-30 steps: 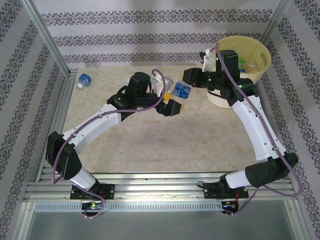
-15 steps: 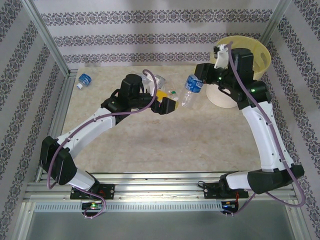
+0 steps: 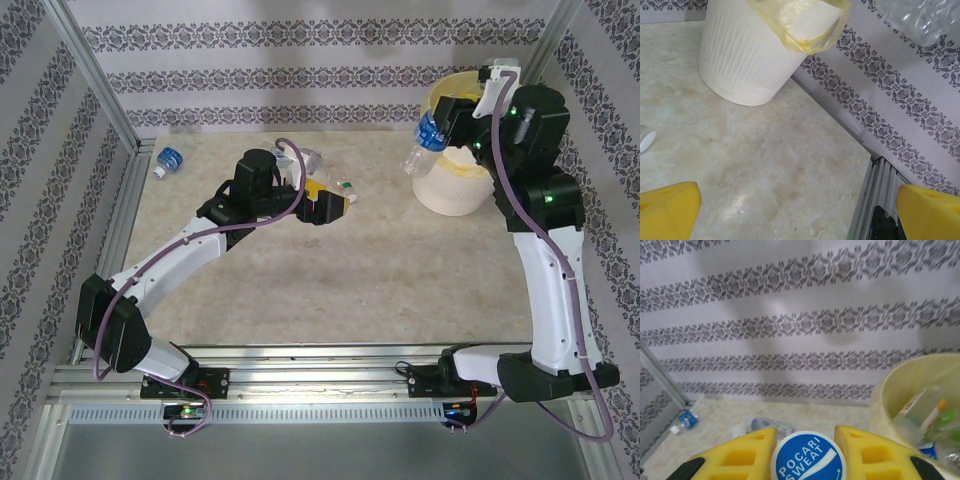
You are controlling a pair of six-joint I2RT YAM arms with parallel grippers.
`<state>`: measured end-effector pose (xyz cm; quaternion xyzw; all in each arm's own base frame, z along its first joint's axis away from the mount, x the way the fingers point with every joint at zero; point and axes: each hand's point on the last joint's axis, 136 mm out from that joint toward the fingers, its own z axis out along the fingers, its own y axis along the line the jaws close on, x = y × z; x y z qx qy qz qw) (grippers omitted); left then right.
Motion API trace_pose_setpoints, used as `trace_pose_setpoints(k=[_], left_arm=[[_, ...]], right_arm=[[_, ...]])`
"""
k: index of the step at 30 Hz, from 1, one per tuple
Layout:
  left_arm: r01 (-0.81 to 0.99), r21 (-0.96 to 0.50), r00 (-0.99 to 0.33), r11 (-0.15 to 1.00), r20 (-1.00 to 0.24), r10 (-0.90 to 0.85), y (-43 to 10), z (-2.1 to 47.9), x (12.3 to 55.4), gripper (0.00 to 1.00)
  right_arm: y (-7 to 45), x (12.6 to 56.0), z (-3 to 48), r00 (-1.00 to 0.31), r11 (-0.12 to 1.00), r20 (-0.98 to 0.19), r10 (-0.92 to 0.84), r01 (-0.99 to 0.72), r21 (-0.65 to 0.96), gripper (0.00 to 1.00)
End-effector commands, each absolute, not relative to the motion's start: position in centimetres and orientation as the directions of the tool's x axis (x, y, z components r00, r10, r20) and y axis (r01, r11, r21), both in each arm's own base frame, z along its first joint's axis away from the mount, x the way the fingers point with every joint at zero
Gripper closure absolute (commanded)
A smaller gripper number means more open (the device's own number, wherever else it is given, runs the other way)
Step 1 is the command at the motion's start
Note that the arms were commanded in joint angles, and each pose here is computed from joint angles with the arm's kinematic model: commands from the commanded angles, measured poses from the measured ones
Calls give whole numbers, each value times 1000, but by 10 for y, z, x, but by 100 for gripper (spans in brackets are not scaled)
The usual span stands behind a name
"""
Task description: Throw the plastic bottles in the bin
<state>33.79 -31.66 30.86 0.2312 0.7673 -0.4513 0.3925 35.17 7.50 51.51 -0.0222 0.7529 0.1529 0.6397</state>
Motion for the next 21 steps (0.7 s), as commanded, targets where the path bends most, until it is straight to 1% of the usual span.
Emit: trace_pose_setpoints(k=[1, 6, 12, 18, 21], left_arm=[[722, -493, -538, 486, -841, -54, -309, 329, 341, 0], [708, -500, -544, 499, -837, -67, -305, 328, 345, 0], [698, -503, -544, 509, -835, -80, -302, 327, 347, 0], [693, -505, -544, 514, -834, -86, -301, 326, 349, 0], [688, -507, -546, 519, -833, -91, -299, 326, 350, 0]], right_arm=[[56, 342, 563, 3, 978, -994, 109, -178, 107, 100], [46, 337, 595, 145, 989, -988, 52, -142, 31, 100], [46, 328, 629, 293, 989, -956, 4, -141, -39, 100], [50, 316, 659, 426, 984, -903, -52, -134, -120, 100], [49, 309, 671, 471, 982, -879, -76, -117, -148, 100]])
